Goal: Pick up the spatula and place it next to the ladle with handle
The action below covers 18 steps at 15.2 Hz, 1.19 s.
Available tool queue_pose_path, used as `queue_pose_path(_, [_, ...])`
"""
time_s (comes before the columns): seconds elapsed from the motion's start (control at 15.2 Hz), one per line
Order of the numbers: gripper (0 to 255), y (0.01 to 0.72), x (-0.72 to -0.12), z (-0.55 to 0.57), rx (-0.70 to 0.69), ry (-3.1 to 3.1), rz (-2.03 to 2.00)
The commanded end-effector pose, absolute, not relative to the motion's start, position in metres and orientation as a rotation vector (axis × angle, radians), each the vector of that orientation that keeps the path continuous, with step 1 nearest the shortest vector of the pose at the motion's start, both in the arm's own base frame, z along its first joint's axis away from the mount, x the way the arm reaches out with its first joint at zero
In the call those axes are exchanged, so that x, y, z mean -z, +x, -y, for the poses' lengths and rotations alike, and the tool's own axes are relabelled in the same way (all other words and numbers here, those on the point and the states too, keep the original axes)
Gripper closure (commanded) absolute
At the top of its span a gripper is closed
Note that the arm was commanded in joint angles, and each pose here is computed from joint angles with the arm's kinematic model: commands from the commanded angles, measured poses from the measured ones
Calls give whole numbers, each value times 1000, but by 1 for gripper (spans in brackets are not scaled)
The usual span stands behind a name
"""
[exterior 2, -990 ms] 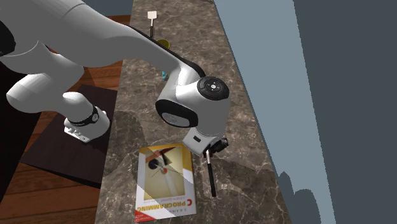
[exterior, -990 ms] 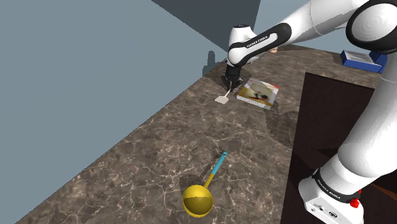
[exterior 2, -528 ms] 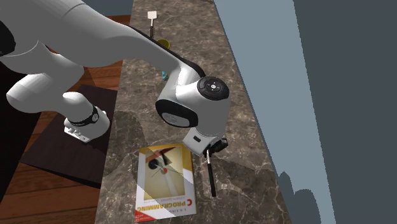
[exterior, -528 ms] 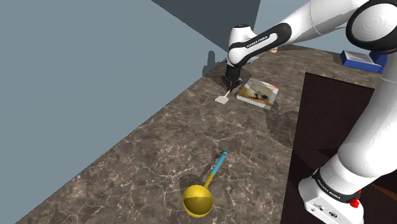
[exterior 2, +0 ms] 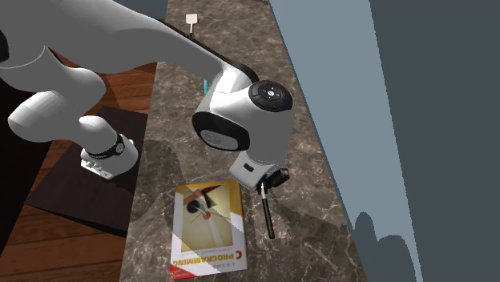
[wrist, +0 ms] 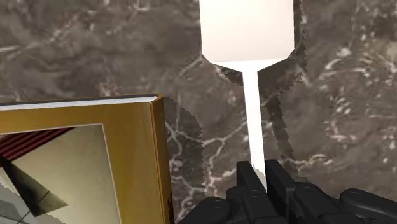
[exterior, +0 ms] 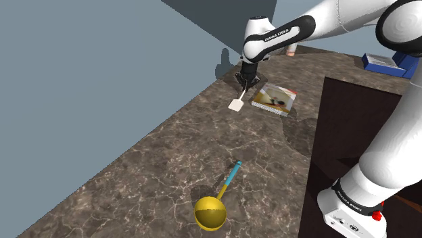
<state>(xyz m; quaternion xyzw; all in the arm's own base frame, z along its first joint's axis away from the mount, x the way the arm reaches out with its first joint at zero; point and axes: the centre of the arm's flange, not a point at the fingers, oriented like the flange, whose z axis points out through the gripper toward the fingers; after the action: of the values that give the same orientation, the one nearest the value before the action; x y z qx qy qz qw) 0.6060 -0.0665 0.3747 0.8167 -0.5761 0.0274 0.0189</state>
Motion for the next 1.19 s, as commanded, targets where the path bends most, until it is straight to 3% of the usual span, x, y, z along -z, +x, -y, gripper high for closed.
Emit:
queue_pose_path(0.0, [255, 605, -386, 66, -85, 2535, 1788])
queue_pose_path(1.12, [255, 600, -463, 40, -85, 2535, 1788])
